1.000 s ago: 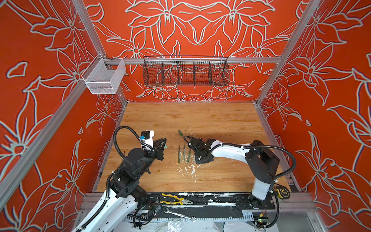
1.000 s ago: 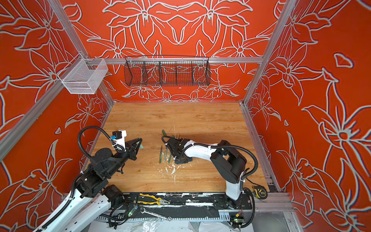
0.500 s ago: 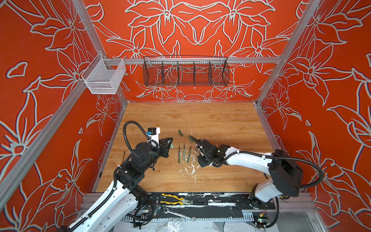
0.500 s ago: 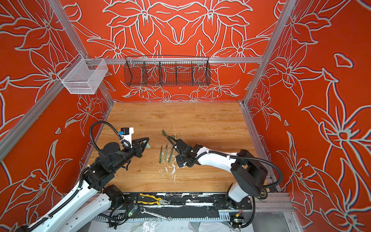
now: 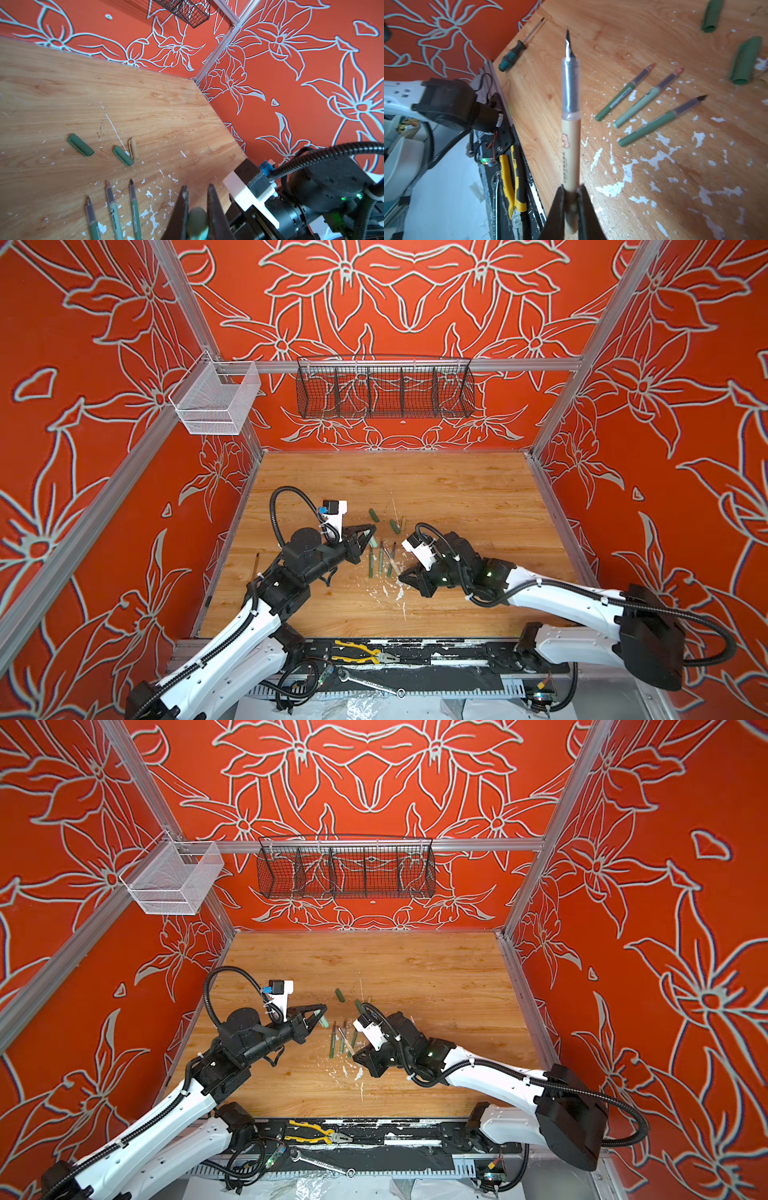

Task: Insert pens into pen caps
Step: Pick up a pen at the center of the table, then put on the pen cap to the pen.

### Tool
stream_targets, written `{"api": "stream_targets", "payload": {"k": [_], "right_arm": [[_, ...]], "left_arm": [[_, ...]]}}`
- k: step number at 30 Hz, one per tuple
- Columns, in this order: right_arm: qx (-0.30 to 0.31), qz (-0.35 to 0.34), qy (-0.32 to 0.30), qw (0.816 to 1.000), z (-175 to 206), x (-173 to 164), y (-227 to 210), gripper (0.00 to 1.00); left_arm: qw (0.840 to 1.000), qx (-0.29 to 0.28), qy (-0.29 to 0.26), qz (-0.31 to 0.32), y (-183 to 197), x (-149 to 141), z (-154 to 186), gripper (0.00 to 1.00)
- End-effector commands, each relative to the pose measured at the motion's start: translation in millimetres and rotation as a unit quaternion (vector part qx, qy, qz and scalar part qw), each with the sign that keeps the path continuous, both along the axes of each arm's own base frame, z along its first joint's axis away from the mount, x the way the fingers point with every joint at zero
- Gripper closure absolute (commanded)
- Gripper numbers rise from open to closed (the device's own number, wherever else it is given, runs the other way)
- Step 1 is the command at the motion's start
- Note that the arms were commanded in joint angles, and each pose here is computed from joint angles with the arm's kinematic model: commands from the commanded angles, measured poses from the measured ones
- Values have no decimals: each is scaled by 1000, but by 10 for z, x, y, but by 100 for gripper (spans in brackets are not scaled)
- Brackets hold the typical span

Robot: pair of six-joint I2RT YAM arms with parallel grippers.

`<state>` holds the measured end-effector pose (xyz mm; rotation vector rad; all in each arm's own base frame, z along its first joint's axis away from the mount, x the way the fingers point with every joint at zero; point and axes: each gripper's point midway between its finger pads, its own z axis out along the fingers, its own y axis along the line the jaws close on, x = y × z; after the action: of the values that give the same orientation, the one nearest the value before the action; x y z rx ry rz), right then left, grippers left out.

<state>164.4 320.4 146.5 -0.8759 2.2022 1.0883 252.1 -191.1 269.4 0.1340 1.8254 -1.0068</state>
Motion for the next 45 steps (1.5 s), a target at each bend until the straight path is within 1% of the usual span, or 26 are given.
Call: {"api": "stream_targets", "payload": {"k": [1,3,8,10,11,14,16,19,23,31,40,45], "right_arm": [[44,53,-18,997,193,-184,40,100],[56,75,-24,995,263,-276,32,100],[80,104,-49,990,402,-401,-28,100],[91,111,-64,988,450,-438,-58,100],[98,113,-75,986,473,-449,-71,100],[109,111,-108,982,512,-443,-107,100],[108,117,-121,980,543,-446,-110,100],[112,126,-128,977,597,-449,-83,100],[122,132,-132,975,674,-442,-31,100],[138,133,-141,971,762,-410,50,100],[145,133,-152,968,864,-366,126,100],[140,123,-155,970,843,-321,127,100]], "left_arm": [[999,-35,-30,-2,27,-2,315,100],[999,-48,-19,-12,28,20,341,100],[997,-73,14,-30,68,67,383,100],[994,-92,17,-57,54,41,429,100],[992,-95,14,-81,15,4,459,100],[987,-72,4,-141,-99,-134,489,100],[985,-53,-6,-161,-125,-197,471,100],[981,-32,-25,-192,-161,-294,490,100],[972,-28,-38,-232,-221,-381,522,100],[963,-55,-49,-258,-241,-423,563,100],[960,-62,-58,-267,-234,-497,590,100],[959,-63,-63,-269,-228,-522,617,100]]}}
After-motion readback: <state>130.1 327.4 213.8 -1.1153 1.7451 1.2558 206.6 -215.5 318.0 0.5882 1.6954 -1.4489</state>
